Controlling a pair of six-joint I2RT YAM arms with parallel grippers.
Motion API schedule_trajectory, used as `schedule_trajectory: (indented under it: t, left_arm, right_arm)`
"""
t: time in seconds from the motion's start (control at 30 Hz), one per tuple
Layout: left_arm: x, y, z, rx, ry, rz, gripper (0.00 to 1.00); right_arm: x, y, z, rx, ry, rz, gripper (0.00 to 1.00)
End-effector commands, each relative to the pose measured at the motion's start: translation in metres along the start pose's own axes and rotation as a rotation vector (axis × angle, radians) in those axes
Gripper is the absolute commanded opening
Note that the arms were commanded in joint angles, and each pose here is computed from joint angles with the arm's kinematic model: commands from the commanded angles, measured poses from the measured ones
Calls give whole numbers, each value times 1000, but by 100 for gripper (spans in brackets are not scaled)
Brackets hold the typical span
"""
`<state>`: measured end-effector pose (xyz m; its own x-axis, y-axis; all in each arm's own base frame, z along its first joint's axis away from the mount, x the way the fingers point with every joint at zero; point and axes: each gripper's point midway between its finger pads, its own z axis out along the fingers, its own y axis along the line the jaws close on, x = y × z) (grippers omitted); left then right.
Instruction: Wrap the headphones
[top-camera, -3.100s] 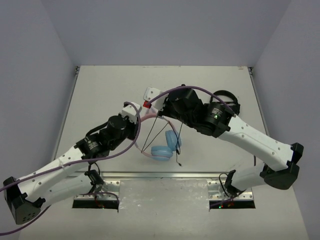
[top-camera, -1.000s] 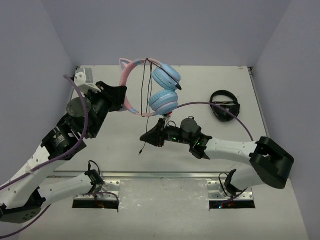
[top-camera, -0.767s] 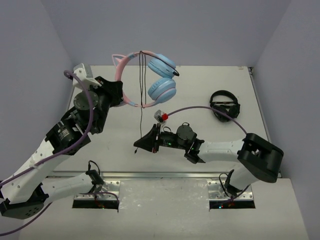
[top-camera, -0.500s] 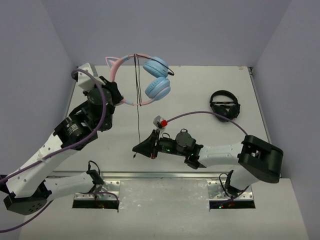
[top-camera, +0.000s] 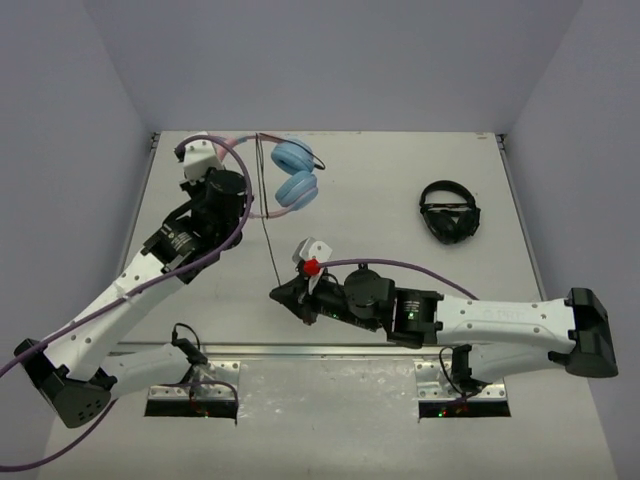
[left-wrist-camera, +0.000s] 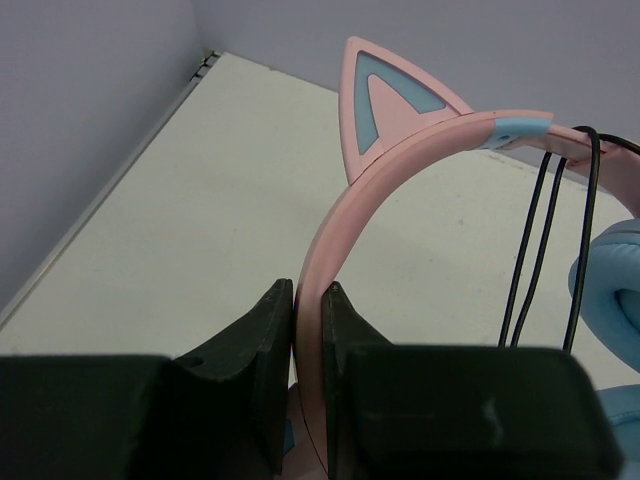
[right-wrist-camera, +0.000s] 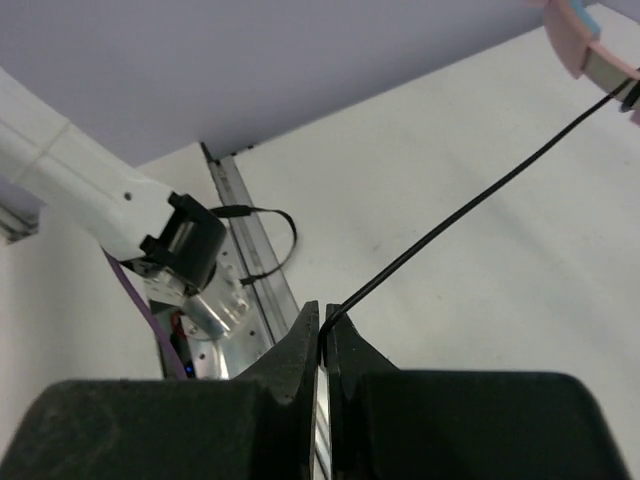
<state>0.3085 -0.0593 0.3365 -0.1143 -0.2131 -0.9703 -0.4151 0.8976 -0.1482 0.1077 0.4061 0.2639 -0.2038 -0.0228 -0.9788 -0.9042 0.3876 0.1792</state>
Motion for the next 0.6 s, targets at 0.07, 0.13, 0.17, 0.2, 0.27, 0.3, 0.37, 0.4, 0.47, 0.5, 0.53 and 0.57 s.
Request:
schedule_trajectory:
  t: [0.07, 0.13, 0.17, 0.2, 0.27, 0.3, 0.37, 0.4, 0.47, 0.5, 0.53, 0.57]
  left_arm:
    - [-16, -27, 12, 100, -48, -114, 0]
    - [-7, -36, 12, 155, -28, -87, 0]
    - [-4, -40, 13, 172, -25, -82, 0]
    - [-1, -43, 13, 193, -23, -56, 0]
    - [15, -54, 12, 267, 6, -18, 0]
    - [16, -58, 12, 293, 0, -8, 1]
    - [31, -68, 6, 388, 21, 24, 0]
    - [30, -75, 3, 439, -2, 39, 0]
    - [36, -87, -7, 554, 3, 58, 0]
    - [45, -91, -10, 594, 8, 80, 0]
    - [51, -99, -19, 680, 12, 121, 0]
    - [50, -104, -24, 725, -5, 119, 0]
  right_arm:
    - [2, -19, -25, 81, 193, -227, 1]
    - [-14, -24, -27, 108, 196, -283, 1]
    - [-12, -26, -29, 113, 229, -323, 1]
    - [-16, -27, -30, 114, 238, -340, 1]
    - [-38, -24, -31, 109, 222, -372, 1]
    - [-36, -29, -32, 114, 260, -425, 1]
    - [-55, -33, -34, 134, 247, -484, 1]
    - [-55, -41, -34, 150, 274, -535, 1]
    - [-66, -52, -36, 181, 287, -568, 1]
    - [-66, -68, -39, 223, 321, -582, 1]
    - [-75, -75, -38, 238, 328, -607, 1]
    - [-76, -89, -42, 267, 355, -621, 1]
